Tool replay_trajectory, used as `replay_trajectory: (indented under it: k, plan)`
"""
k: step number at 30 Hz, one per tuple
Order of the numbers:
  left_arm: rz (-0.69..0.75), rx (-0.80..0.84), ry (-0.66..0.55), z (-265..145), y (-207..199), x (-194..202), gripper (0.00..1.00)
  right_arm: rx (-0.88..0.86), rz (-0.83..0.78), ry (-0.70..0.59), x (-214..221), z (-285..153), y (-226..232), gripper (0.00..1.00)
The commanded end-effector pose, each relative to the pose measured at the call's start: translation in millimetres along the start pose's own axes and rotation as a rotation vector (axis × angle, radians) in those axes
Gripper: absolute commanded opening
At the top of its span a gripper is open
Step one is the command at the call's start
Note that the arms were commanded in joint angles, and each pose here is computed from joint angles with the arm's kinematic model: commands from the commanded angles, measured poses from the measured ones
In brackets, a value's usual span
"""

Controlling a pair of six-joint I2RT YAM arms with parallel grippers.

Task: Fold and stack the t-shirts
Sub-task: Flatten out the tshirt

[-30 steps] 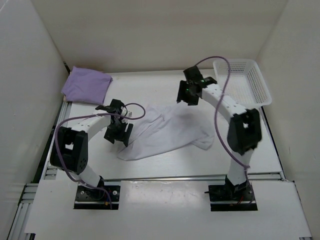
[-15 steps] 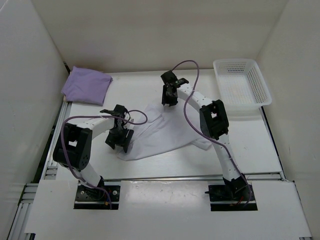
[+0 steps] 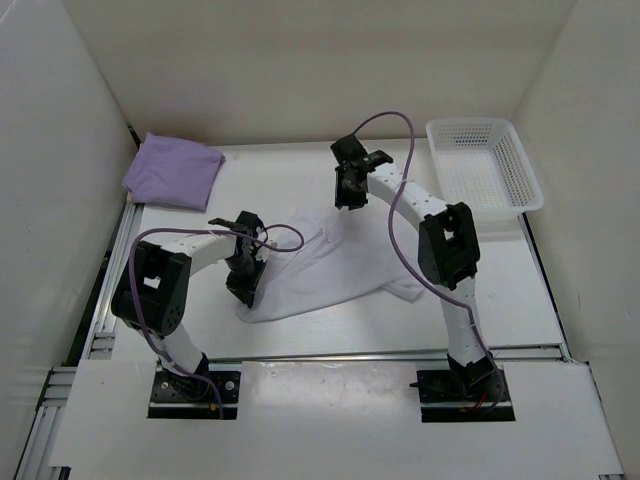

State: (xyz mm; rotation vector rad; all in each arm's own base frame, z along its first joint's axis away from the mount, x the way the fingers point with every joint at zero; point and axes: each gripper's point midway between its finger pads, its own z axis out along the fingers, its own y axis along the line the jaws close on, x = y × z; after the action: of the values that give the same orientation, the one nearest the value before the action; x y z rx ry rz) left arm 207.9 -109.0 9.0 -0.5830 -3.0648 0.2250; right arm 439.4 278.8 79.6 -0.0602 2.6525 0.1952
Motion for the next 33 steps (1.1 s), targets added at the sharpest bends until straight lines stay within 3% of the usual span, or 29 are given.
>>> replay_trajectory:
  k: [1,4,11,13,14,15,17,20,24,25,27,33]
  plan:
    - [0.007,0.029,-0.020,8.1,-4.8,-6.0,0.11,-0.034,-0.013,-0.016,-3.2,-19.5,3.7,0.40]
    - [0.007,0.019,-0.020,8.2,-3.0,-6.0,0.11,-0.041,0.017,0.051,13.9,2.6,6.8,0.55]
    - [-0.001,0.009,-0.031,5.6,0.5,-4.5,0.11,-0.018,0.033,0.139,38.2,56.2,13.0,0.62]
    - [0.001,0.009,-0.041,3.3,0.2,-5.7,0.11,-0.004,0.045,0.143,38.8,60.7,12.1,0.50]
    - [0.001,0.009,-0.041,3.3,0.2,-5.7,0.11,0.004,0.065,0.154,41.2,59.9,11.4,0.28]
    - [-0.010,0.009,-0.043,2.9,2.7,-6.0,0.11,0.020,0.072,0.155,42.1,59.7,8.8,0.18]
    - [-0.024,0.008,-0.062,-5.6,5.8,-15.1,0.11,0.018,0.076,0.099,25.1,41.1,9.9,0.00]
    - [-0.073,0.020,-0.150,-33.1,17.4,-47.5,0.11,-0.028,0.047,-0.063,-25.7,-4.6,20.2,0.00]
    - [-0.127,-0.020,-0.326,-91.2,45.9,-109.3,0.11,-0.135,0.032,-0.363,-116.8,-98.2,31.7,0.00]
    - [-0.140,-0.056,-0.422,-124.2,58.7,-133.5,0.11,-0.206,0.052,-0.459,-141.1,-139.4,35.0,0.00]
    - [-0.153,-0.088,-0.459,-145.9,67.8,-146.5,0.11,-0.283,0.046,-0.581,-160.5,-203.5,33.3,0.00]
    - [-0.189,-0.212,-0.654,-216.9,94.1,-167.7,0.11,-0.397,0.020,-0.729,-132.5,-299.0,5.1,0.00]
